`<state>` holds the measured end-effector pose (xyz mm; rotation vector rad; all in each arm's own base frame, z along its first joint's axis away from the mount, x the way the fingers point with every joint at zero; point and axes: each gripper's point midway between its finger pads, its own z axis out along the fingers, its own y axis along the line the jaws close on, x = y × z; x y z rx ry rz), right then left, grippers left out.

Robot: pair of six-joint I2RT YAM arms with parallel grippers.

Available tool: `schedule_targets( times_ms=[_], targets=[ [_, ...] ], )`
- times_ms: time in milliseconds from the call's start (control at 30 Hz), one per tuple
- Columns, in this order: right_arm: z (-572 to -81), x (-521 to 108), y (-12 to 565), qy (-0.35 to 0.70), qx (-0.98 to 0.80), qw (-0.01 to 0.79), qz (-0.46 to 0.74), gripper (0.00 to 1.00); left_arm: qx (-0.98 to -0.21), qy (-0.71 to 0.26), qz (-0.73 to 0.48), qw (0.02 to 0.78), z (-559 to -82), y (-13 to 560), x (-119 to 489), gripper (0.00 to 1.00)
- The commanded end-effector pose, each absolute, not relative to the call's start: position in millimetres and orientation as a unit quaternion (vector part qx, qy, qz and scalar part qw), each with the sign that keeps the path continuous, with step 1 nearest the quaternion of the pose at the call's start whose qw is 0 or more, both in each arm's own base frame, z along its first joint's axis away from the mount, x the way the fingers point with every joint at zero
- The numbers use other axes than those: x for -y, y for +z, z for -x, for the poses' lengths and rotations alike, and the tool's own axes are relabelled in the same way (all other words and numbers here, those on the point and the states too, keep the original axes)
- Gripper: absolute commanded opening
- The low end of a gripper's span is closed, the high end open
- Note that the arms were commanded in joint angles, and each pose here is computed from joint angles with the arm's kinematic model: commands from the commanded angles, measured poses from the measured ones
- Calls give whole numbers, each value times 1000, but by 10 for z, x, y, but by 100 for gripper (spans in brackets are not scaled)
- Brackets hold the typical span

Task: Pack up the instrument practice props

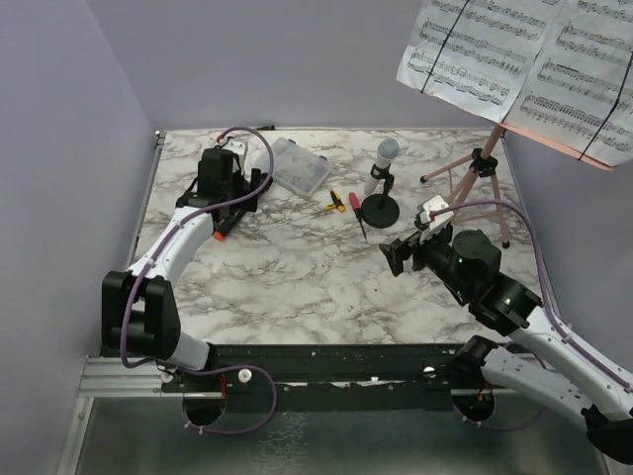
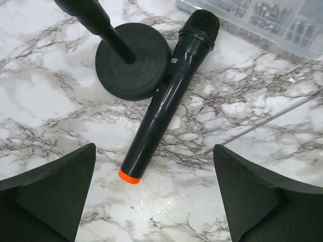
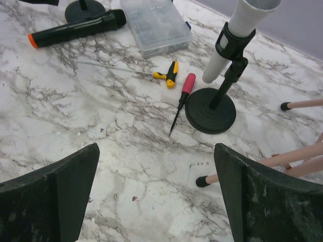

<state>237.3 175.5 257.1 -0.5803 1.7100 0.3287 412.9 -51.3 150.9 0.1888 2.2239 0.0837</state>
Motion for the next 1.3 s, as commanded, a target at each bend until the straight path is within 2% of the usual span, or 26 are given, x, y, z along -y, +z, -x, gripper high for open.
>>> schedule_targets(
  times_ms=[0,133,267,367,600,1067,1267],
  targets=[
    [-2414,-1815,2683,160,-713,640,237,100,-907,-17,-51,418,-3833,1715,629,99],
    [-2468,-1901,2781,190,-680,676,214,100,-894,-20,-3,448,-3721,1848,563,99],
    [-2467,-2129,2812,216,-666,667,255,100,-886,-35,30,461,-3576,1914,551,99],
    [-2630,-2242,2784,203,-683,653,256,100,-884,-62,11,463,-3502,1915,646,99],
    [-2989,-2357,2902,147,-674,670,275,100,-877,-35,3,479,-3423,1907,627,99],
    [-3862,-1944,2681,96,-700,684,182,97,-845,-34,-76,528,-3119,1749,1085,99],
    [-4233,-1849,2544,70,-693,704,140,93,-846,-33,-97,523,-3067,1696,1207,99]
  ],
)
